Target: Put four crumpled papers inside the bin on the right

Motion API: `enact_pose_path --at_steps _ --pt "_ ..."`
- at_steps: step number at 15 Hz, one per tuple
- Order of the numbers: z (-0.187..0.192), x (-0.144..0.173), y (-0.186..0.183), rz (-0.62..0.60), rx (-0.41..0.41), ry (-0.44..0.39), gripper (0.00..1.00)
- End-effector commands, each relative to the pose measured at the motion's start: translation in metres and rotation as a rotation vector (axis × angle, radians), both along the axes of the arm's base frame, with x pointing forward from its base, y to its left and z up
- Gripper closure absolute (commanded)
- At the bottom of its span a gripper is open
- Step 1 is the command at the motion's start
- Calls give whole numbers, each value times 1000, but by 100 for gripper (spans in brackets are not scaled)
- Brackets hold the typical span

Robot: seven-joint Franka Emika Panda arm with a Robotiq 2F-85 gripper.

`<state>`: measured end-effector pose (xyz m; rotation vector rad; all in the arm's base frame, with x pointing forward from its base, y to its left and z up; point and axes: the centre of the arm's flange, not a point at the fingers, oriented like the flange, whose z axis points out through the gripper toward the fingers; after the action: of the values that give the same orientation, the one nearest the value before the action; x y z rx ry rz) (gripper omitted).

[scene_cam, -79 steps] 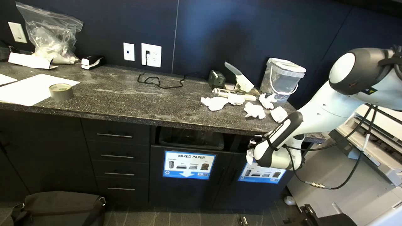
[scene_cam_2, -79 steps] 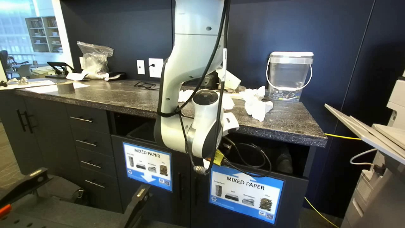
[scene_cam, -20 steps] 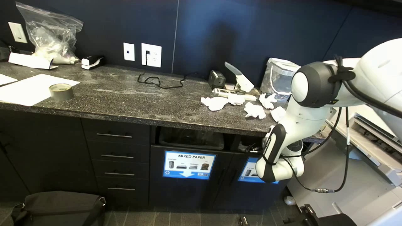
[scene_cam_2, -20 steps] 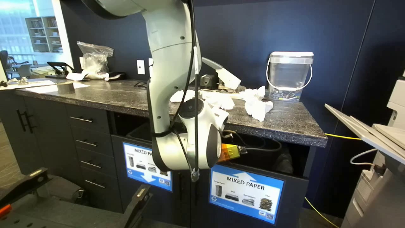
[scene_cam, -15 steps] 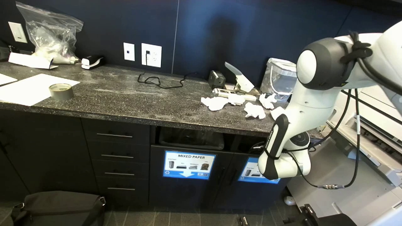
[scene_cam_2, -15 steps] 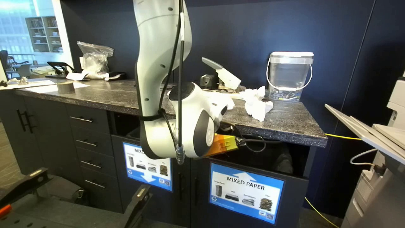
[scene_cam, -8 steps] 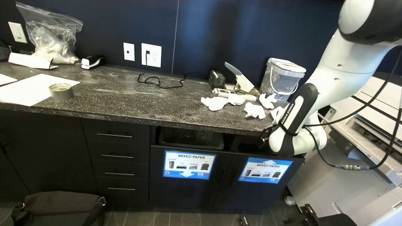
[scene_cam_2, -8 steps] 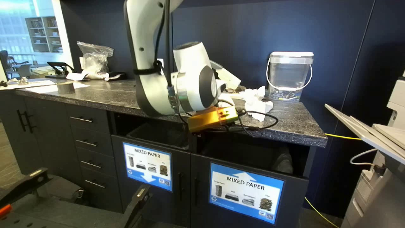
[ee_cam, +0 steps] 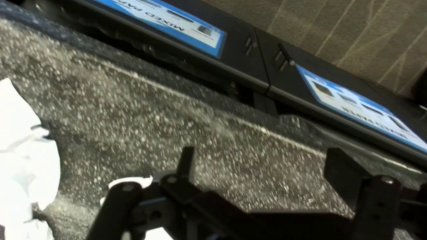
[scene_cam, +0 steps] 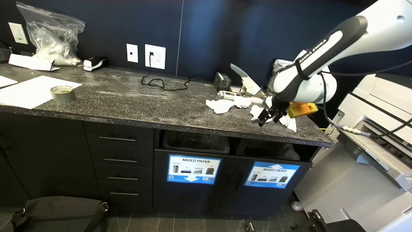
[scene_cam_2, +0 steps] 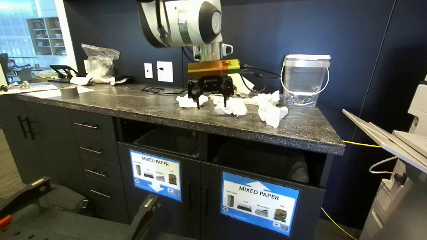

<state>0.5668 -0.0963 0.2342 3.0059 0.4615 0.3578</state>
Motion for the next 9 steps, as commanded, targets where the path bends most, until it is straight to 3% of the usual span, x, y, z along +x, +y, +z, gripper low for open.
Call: enact_pose_path --at_steps 1,6,9 --pt "37 58 13 -28 83 5 0" --pt "51 115 58 -127 151 12 0" --pt "53 143 80 -245 161 79 0"
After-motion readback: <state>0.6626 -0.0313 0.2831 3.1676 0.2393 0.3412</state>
